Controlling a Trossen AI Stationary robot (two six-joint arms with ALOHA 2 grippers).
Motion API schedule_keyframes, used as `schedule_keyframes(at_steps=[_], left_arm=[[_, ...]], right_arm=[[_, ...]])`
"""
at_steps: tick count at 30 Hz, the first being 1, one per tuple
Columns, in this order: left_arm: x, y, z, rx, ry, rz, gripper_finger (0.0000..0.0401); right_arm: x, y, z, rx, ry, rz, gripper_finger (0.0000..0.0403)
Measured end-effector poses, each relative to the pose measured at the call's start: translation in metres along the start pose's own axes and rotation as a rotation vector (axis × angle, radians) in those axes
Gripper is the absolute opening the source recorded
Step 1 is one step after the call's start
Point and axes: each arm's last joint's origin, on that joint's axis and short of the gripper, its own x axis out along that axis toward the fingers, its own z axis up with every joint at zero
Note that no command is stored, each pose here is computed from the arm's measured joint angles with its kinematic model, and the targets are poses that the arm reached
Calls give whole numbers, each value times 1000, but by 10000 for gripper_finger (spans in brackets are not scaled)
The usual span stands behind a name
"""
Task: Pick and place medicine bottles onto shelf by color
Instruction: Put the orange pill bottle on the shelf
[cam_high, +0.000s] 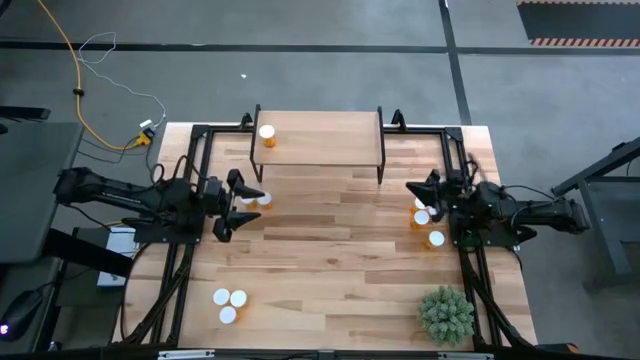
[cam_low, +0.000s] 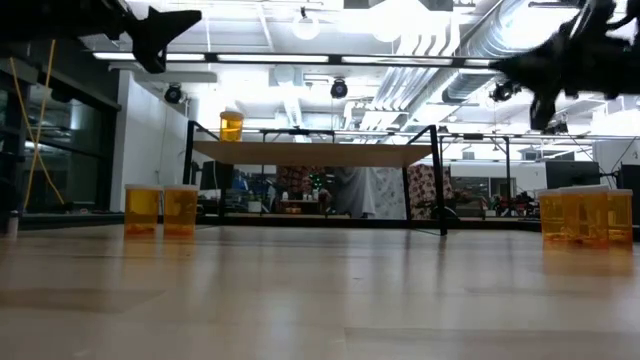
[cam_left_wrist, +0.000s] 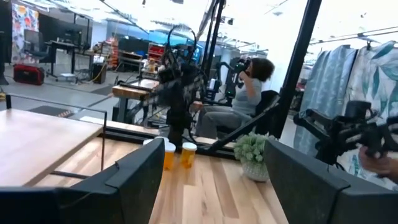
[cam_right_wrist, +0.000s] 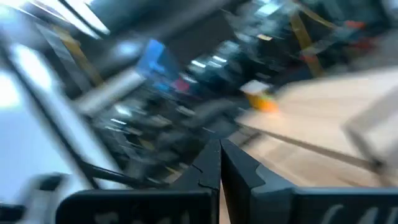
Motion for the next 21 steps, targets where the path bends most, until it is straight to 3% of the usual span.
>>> schedule_keyframes(at_steps=[2, 4, 10, 15, 18, 21], left_arm=[[0, -2, -1, -5, 3, -2, 266], [1, -3, -2, -5, 9, 4, 266], [2, -5, -4, -3, 17, 44, 266], [1, -5, -4, -3, 15, 45, 266], [1, -5, -4, -3, 15, 45, 266], [1, -5, -4, -3, 15, 45, 266]], right_arm=[[1, 6, 7, 42, -21, 81, 1], [3, 11, 14, 46, 5, 75, 8], [15, 22, 28, -33, 352, -195, 85], [18, 30, 34, 35, 743, -427, 154], [20, 33, 27, 57, 805, -510, 146], [17, 35, 18, 39, 817, -601, 92]])
